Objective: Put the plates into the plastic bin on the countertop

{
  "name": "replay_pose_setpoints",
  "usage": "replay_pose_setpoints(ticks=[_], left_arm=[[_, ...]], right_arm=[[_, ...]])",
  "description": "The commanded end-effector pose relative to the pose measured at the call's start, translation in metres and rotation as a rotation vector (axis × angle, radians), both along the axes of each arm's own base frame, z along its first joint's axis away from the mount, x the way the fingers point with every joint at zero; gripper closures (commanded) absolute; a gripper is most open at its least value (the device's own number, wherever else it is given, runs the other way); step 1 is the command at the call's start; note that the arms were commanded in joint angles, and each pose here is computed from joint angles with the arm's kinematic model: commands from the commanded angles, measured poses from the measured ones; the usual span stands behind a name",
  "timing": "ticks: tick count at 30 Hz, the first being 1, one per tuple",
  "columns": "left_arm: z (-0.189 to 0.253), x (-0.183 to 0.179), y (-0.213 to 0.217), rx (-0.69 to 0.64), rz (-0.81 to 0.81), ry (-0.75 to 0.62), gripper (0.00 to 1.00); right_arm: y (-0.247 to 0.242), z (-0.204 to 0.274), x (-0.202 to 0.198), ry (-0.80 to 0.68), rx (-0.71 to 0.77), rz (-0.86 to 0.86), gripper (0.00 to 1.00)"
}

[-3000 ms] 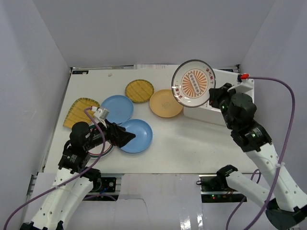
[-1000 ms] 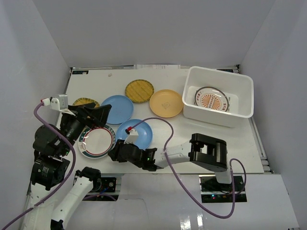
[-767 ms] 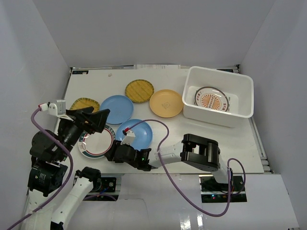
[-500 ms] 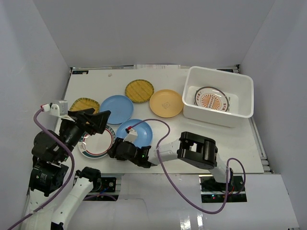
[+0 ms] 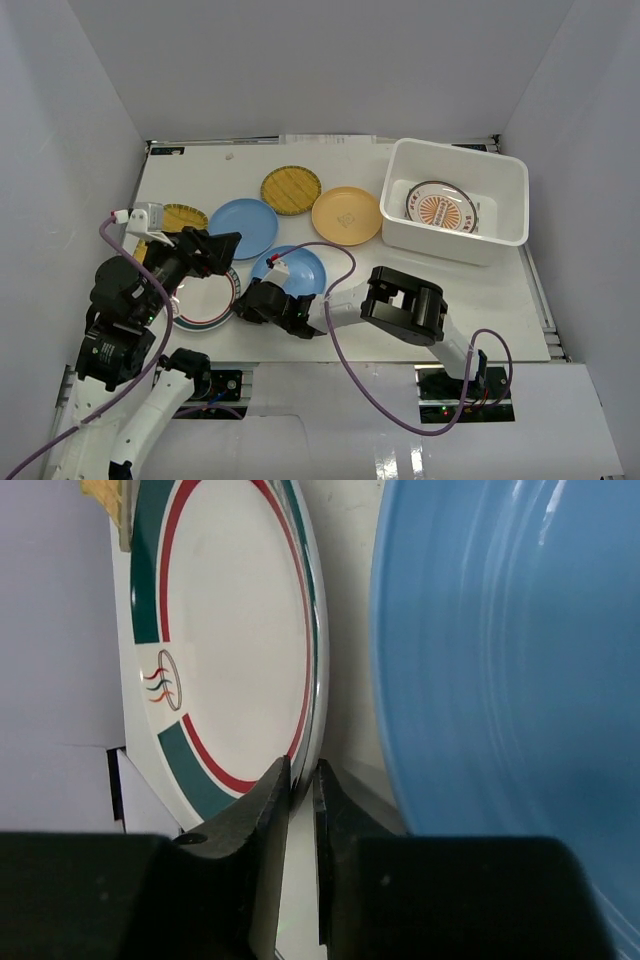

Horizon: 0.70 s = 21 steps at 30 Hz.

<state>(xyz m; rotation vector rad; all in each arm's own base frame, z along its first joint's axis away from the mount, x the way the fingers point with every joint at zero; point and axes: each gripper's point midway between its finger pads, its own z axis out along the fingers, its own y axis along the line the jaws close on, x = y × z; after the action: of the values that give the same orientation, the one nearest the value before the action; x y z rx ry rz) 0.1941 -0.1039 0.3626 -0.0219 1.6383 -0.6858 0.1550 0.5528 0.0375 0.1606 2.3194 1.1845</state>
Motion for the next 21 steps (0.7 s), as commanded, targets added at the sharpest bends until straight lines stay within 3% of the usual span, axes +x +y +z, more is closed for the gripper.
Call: replay_pose_setpoints(ticks=[1, 4, 10, 21], left_arm=[[-0.003, 0.006, -0.003, -0.003, -0.006, 0.014, 0.02], [-0.002, 0.010, 0.000, -0.001, 0.020, 0.015, 0.02], [-0.002, 0.019, 0.006, 0.008, 0.068, 0.026, 0.02], [0.028, 0.028, 0.012, -0.024, 0.124, 0.006, 0.02]], right_arm=[[-0.001, 0.011, 0.003, -0.047, 0.021, 0.004, 0.84], [-0.004, 0.028, -0.002, -0.091, 0.040, 0.030, 0.92], [-0.015, 0.079, -0.010, -0.212, 0.092, 0.057, 0.92], [-0.096, 0.180, 0.005, -0.469, 0.110, -0.015, 0.92]])
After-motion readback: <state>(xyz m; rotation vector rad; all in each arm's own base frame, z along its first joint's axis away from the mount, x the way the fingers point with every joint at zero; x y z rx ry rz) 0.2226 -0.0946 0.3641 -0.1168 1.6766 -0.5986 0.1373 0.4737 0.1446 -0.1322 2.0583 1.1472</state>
